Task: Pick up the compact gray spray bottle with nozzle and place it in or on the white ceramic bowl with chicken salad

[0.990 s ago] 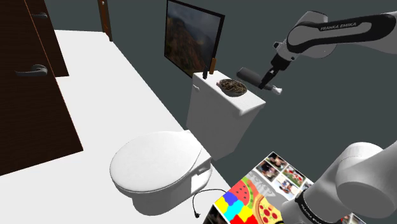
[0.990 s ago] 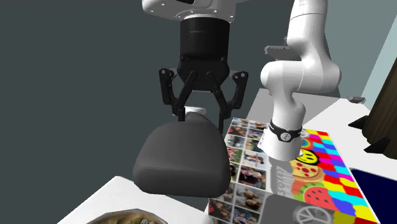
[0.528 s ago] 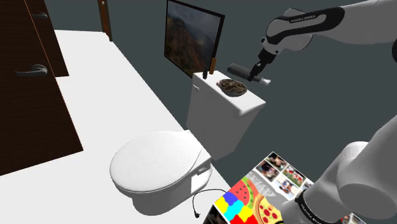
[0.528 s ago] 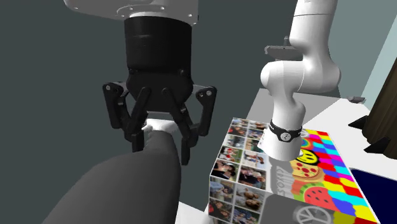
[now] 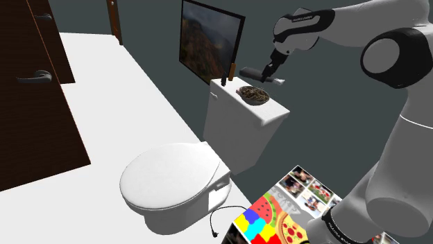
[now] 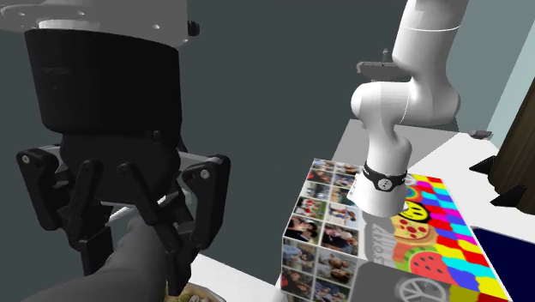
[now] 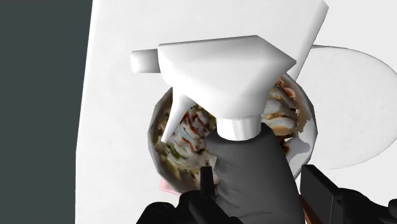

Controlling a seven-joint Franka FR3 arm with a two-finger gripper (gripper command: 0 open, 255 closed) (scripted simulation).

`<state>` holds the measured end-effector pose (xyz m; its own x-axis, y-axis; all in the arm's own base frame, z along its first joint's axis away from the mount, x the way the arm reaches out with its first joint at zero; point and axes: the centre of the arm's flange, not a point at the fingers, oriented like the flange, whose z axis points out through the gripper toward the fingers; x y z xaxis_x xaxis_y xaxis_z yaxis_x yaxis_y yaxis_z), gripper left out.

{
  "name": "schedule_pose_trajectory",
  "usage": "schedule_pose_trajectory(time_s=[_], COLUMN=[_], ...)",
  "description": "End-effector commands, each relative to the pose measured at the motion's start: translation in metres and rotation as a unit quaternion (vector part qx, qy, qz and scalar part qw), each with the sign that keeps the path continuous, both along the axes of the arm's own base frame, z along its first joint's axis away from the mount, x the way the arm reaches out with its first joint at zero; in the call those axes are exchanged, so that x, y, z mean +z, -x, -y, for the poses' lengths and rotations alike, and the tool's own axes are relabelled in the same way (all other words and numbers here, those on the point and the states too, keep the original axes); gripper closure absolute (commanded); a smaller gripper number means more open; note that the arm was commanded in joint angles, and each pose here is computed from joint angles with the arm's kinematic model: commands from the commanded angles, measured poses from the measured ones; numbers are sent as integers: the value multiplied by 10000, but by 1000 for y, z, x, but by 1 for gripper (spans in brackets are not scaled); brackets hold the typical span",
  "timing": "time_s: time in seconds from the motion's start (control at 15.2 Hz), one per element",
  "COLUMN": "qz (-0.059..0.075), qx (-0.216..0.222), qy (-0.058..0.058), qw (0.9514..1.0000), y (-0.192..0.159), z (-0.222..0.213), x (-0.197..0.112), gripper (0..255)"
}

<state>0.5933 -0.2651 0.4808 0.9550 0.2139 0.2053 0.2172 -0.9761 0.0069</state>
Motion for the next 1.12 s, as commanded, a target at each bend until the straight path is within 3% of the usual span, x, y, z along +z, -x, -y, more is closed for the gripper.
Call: schedule_pose_trajectory(time_s=[0.0,0.59,1.06], qz=[3,3,3], qx=[2,2,2], qy=[-2,-2,-2], qw=[10000,10000,10000], y=[-2,-2,-2], z=[2,2,2], x=[-9,-61,-61], gripper=[255,255,255])
